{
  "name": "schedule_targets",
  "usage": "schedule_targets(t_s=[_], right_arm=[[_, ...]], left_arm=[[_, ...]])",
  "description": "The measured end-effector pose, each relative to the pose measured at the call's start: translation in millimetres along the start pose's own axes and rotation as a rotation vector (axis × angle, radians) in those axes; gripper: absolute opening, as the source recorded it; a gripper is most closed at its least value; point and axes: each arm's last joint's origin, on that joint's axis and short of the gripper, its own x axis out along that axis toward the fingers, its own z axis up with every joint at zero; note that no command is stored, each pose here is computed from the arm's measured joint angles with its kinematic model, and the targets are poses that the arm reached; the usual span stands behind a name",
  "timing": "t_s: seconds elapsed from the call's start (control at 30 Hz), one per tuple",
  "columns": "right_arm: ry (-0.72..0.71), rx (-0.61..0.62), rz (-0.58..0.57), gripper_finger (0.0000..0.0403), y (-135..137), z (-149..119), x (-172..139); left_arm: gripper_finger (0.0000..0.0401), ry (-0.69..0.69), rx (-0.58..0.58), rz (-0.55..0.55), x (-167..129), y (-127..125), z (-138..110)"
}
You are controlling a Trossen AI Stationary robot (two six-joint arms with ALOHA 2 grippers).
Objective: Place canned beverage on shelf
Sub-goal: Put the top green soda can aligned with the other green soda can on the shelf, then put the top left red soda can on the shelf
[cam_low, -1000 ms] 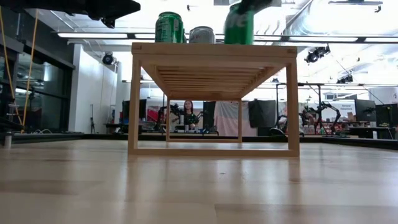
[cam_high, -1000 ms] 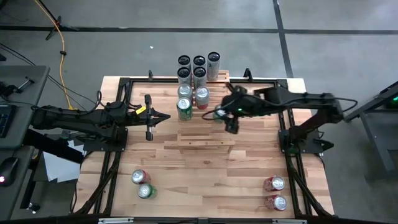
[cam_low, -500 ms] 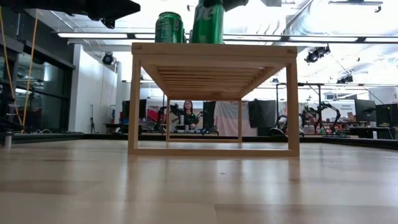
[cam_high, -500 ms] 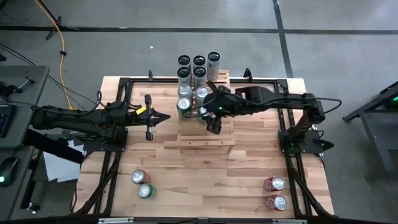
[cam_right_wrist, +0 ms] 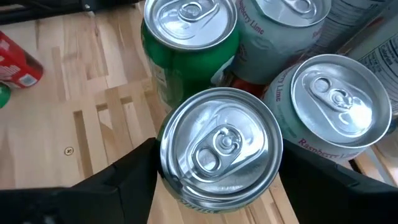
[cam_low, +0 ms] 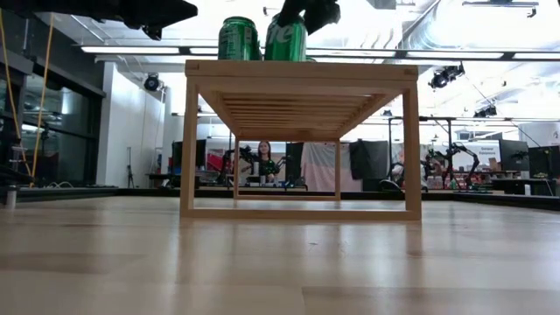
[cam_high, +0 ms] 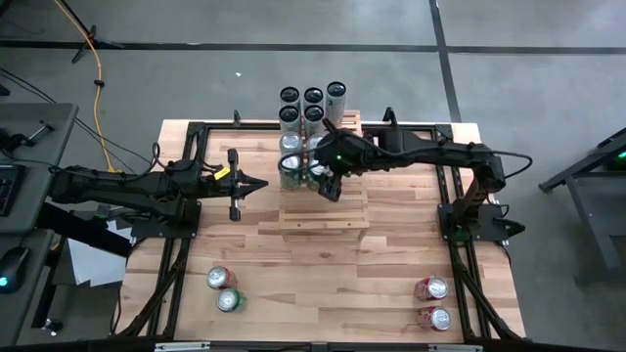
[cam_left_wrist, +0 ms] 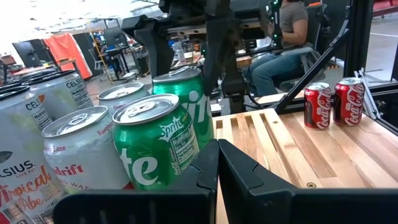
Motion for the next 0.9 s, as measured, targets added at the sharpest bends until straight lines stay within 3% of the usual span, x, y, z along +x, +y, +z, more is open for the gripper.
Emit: schedule_targets(t_s=[0.1, 0.37, 0.67, 0.9], right_arm=[[-0.002, 0.009, 0.006, 0.0280, -1.8, 0.6, 0.4], [-0.042, 0.015, 0.021, 0.0338, -1.5, 4.6, -0.3], [-0.044, -0.034, 0.020, 0.0344, -1.9, 5.0, -2.4], [-0.073, -0.065, 0.012, 0.0345, -5.4, 14.1, -23.9]], left_arm=[[0.0000, 0.000, 0.000, 0.000, 0.0, 0.0, 0.0], [0.0000, 0.000, 0.000, 0.000, 0.0, 0.0, 0.0], [0.0000, 0.000, 0.000, 0.000, 0.0, 0.0, 0.0], [0.0000, 0.005, 0.000, 0.020, 0.0, 0.5, -0.1]])
